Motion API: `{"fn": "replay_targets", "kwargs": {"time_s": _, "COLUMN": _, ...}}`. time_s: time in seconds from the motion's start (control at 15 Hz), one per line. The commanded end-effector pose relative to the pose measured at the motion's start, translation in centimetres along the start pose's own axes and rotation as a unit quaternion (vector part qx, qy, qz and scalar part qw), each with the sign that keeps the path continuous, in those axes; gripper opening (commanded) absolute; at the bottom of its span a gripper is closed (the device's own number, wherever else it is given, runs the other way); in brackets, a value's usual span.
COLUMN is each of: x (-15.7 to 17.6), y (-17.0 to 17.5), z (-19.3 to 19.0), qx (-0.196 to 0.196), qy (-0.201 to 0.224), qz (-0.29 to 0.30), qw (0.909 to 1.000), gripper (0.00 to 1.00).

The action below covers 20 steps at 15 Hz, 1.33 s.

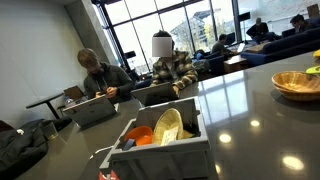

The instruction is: Put the green bowl inside the brown bowl

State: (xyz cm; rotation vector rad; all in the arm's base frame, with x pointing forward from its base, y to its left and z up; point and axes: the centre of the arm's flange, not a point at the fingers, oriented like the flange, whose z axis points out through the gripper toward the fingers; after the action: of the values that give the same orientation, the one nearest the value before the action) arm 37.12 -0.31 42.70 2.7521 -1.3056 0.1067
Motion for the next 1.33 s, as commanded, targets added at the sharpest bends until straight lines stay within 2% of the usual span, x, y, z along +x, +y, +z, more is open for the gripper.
{"fn": "replay_targets", "kwargs": {"time_s": 0.0, "x": 1.6, "y": -2.1, "z": -1.9, "qx": 0.009, "qy": 0.004, "qz": -0.069, "qw": 0.9976, "gripper": 0.01}}
{"fn": "replay_targets", "kwargs": {"time_s": 0.27, "x": 1.9, "y": -4.1, "z": -4.0, "qx": 0.029, "qy": -0.003, "qz": -0.133, "qw": 0.9908, "gripper": 0.01}}
{"fn": "replay_targets", "kwargs": {"time_s": 0.6, "x": -0.3, "y": -6.8, "z": -6.5, "qx": 0.042, "qy": -0.017, "qz": -0.215, "qw": 0.9756, "gripper": 0.01}}
{"fn": "replay_targets", "kwargs": {"time_s": 0.73, "x": -1.3, "y": -8.3, "z": -6.9, "qx": 0.045, "qy": -0.025, "qz": -0.238, "qw": 0.9698, "gripper": 0.01}}
{"fn": "replay_targets", "kwargs": {"time_s": 1.0, "x": -2.8, "y": -12.3, "z": -7.2, "qx": 0.058, "qy": -0.069, "qz": -0.276, "qw": 0.9570, "gripper": 0.01}}
{"fn": "replay_targets", "kwargs": {"time_s": 1.27, "x": -3.3, "y": -15.4, "z": -7.7, "qx": 0.056, "qy": -0.087, "qz": -0.296, "qw": 0.9495, "gripper": 0.01}}
